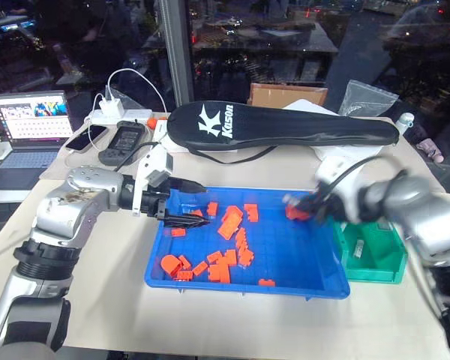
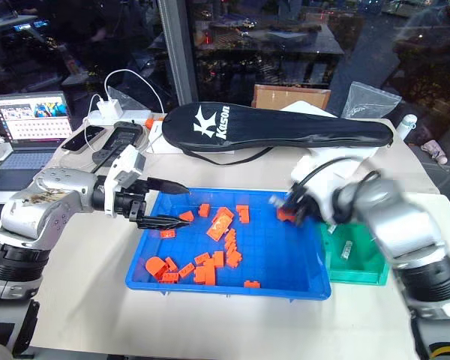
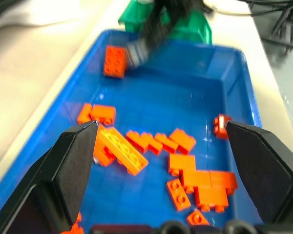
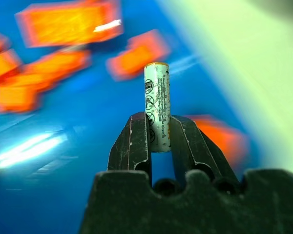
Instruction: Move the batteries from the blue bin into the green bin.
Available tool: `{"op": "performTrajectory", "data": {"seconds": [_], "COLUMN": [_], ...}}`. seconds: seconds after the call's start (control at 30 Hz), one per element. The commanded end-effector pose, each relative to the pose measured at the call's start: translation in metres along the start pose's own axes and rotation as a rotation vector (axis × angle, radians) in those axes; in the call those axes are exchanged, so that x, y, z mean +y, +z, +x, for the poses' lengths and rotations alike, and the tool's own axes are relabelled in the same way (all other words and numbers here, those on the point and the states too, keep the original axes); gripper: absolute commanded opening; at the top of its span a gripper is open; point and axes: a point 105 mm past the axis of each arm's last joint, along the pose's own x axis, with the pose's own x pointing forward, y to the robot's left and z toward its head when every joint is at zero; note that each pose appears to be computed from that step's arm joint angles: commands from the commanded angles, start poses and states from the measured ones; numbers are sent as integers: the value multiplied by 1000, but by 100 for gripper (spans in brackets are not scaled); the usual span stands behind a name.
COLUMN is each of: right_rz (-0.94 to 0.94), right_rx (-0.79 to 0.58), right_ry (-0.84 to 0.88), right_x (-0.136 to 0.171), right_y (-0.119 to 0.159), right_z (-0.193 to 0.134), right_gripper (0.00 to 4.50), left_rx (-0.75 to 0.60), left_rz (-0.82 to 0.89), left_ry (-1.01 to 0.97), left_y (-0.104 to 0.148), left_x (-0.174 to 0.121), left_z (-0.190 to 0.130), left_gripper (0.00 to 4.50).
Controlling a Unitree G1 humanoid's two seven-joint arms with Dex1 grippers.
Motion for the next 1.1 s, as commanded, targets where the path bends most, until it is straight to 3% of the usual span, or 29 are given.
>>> {"op": "performTrajectory", "data": {"seconds": [0.03,0.23,0.3,0.47,0.57,0.63,0.77,0.9,1.1], "right_rz": [6,11,14,-43,-101,-132,-174,-184,-188], "right_rx": [-8,17,12,4,-57,-153,-330,-396,-431], "right_ry": [-29,-25,-32,-62,-49,-6,212,391,477], "right_x": [2,14,14,6,9,20,79,138,176], "right_y": [-11,-29,-27,-15,11,38,89,113,125], "right_z": [0,16,17,13,11,16,41,78,99], "right_gripper": [26,26,127,285,386,386,386,386,386], "left_rx": [-31,58,109,161,188,207,242,277,288], "left_rz": [23,30,34,44,47,48,45,41,41], "left_ry": [9,23,43,75,114,134,161,188,212], "left_y": [12,-1,-10,-19,-22,-25,-31,-35,-36], "left_x": [5,10,13,15,19,19,18,14,11], "left_z": [-1,-2,-6,-14,-22,-28,-37,-46,-51], "left_gripper": [450,450,450,450,450,450,450,450,450]}}
